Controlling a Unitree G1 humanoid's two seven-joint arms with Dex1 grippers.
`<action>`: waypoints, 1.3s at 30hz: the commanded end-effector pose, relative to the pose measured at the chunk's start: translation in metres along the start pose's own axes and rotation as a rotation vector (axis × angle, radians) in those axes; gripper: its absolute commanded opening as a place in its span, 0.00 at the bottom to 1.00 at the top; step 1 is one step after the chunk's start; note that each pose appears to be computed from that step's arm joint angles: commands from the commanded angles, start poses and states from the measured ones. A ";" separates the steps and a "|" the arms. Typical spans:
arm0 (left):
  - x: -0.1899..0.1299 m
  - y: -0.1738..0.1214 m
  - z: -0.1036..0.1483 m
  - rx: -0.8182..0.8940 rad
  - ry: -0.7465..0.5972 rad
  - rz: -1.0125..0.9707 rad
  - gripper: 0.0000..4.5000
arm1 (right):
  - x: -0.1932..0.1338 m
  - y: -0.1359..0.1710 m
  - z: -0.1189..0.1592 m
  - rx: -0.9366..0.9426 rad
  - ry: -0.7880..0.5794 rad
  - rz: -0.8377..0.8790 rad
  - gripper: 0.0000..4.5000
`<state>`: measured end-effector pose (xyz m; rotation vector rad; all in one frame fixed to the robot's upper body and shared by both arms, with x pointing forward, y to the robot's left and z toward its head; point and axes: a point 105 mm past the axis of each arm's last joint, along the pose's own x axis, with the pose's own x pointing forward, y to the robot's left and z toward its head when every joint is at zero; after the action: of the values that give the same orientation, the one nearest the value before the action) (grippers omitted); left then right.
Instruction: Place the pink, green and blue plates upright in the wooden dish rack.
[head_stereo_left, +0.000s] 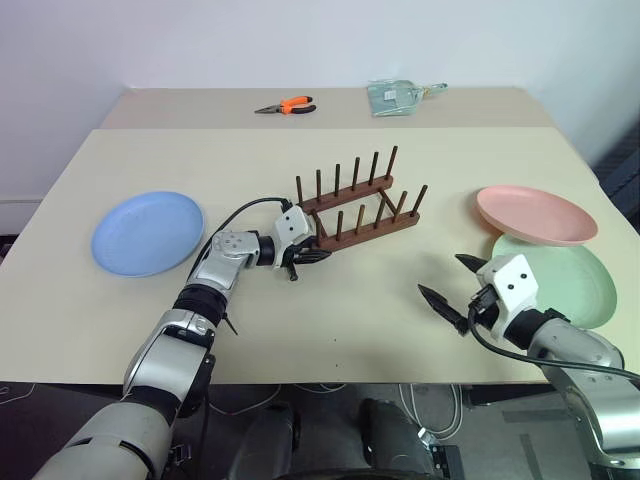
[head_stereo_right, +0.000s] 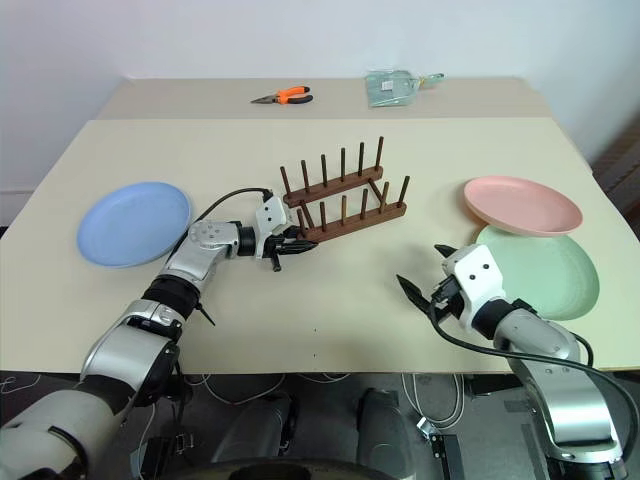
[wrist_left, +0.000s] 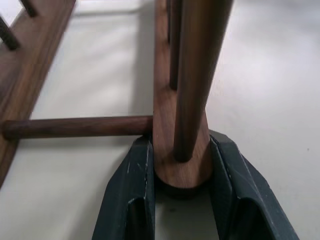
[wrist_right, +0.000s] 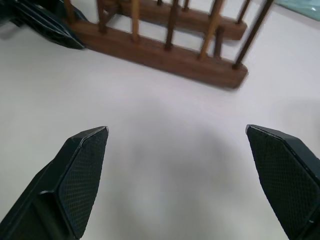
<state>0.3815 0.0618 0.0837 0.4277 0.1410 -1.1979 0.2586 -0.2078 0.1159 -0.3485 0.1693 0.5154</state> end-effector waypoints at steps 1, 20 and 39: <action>-0.002 -0.024 -0.003 0.077 0.015 -0.145 0.17 | -0.018 -0.009 0.000 -0.041 0.043 0.022 1.00; -0.068 -0.045 -0.027 -0.099 0.159 -0.148 0.98 | -0.022 0.013 -0.022 -0.016 0.134 0.186 0.23; -0.007 -0.033 -0.022 -0.189 0.097 0.301 0.38 | 0.061 -0.011 -0.031 -0.128 0.156 -0.026 0.00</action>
<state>0.3432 0.0463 0.0727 0.3087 0.2028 -0.9472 0.3116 -0.1982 0.0758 -0.5040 0.2837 0.4959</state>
